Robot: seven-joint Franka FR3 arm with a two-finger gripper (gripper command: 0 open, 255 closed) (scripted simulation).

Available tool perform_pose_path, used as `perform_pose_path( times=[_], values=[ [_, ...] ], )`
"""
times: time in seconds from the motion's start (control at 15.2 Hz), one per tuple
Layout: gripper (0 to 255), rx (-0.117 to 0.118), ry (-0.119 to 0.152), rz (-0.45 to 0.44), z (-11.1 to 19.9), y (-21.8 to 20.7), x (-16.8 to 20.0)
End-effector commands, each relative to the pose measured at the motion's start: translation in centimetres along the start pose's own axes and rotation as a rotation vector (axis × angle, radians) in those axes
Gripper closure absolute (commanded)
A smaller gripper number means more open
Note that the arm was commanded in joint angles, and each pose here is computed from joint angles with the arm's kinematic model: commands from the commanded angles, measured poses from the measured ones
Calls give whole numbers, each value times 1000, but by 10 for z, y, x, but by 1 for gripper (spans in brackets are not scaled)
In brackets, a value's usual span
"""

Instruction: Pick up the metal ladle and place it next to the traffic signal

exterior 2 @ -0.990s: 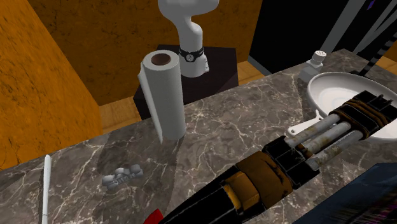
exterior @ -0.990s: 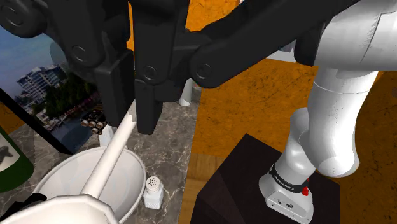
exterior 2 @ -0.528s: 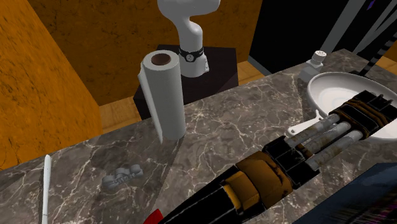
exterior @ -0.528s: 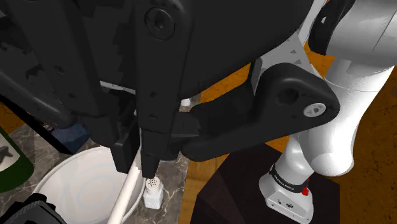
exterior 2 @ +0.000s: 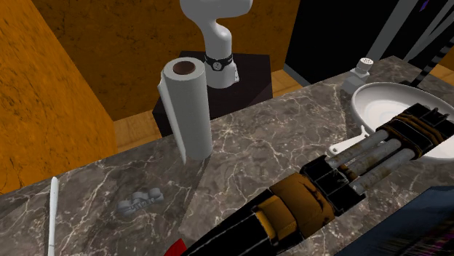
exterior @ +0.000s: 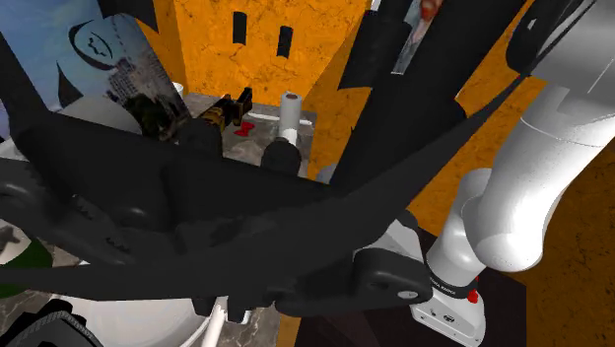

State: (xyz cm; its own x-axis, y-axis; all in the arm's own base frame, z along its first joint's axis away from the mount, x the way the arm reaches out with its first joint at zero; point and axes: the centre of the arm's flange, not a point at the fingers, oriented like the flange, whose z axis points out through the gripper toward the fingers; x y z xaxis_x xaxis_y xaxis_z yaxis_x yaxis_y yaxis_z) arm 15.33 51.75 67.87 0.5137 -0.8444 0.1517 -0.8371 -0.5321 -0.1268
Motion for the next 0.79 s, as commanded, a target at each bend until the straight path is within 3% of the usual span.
perform_pose_path(
  times=[0.0, 0.73],
  values=[
    [255, 0, -1, 0, 11, 1, -1],
    [255, 0, -1, 0, 68, 8, -10]
  ],
)
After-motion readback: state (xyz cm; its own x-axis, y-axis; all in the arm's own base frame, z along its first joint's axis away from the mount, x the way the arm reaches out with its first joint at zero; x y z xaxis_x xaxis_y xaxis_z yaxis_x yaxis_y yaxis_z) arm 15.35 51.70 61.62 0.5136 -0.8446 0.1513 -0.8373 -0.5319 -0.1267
